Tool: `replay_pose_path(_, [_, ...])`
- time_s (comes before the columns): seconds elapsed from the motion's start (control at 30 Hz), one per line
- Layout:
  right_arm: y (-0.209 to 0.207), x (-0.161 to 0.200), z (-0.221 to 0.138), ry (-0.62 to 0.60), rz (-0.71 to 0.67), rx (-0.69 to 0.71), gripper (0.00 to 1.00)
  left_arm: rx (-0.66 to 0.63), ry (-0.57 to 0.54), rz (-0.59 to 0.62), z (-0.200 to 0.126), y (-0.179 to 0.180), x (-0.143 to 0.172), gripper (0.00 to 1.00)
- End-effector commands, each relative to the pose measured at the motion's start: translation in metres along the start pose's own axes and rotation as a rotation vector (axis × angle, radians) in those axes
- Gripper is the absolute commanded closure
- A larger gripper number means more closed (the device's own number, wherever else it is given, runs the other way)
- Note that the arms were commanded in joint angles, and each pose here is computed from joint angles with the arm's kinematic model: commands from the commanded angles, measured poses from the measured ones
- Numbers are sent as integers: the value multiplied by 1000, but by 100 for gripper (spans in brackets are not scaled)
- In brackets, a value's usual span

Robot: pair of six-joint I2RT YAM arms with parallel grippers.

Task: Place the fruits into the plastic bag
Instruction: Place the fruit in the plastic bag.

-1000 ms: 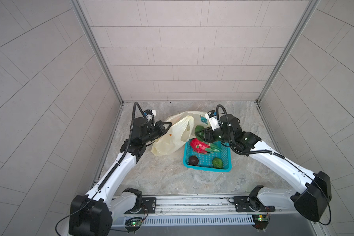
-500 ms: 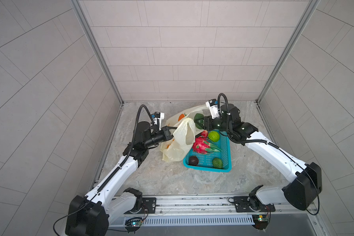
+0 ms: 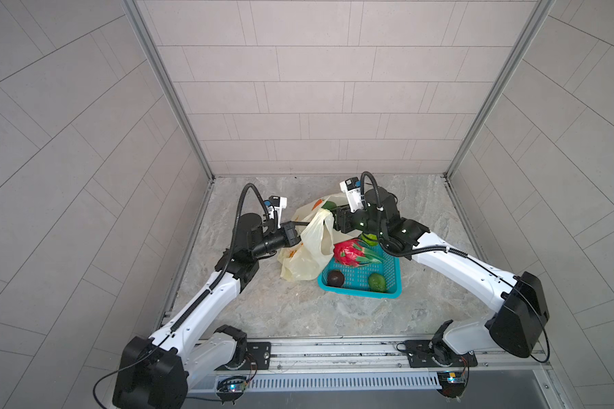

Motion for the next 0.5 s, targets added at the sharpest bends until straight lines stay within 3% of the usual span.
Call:
replay_pose_path(0.0, [-15,-2,12,-50,45,95,68,59,-6,65,-3,-12,1,100])
replay_pose_path(0.27, [-19,12,39,-13,51,76,66,92,1,70,-2,-14,3,100])
replay_pose_path(0.47, [-33,2,28,-24,9,135,65,101,1,94,-5,-18,4,100])
Point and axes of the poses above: each gripper's point midway between its finger pads, its own z axis out along the fingers, its own y axis along the line the jaws close on, x = y × z, the point moved 5 cm from there along -z, back along the fingers, and after that the axes turned 13 degrees about -z, right-handed, at the moved point
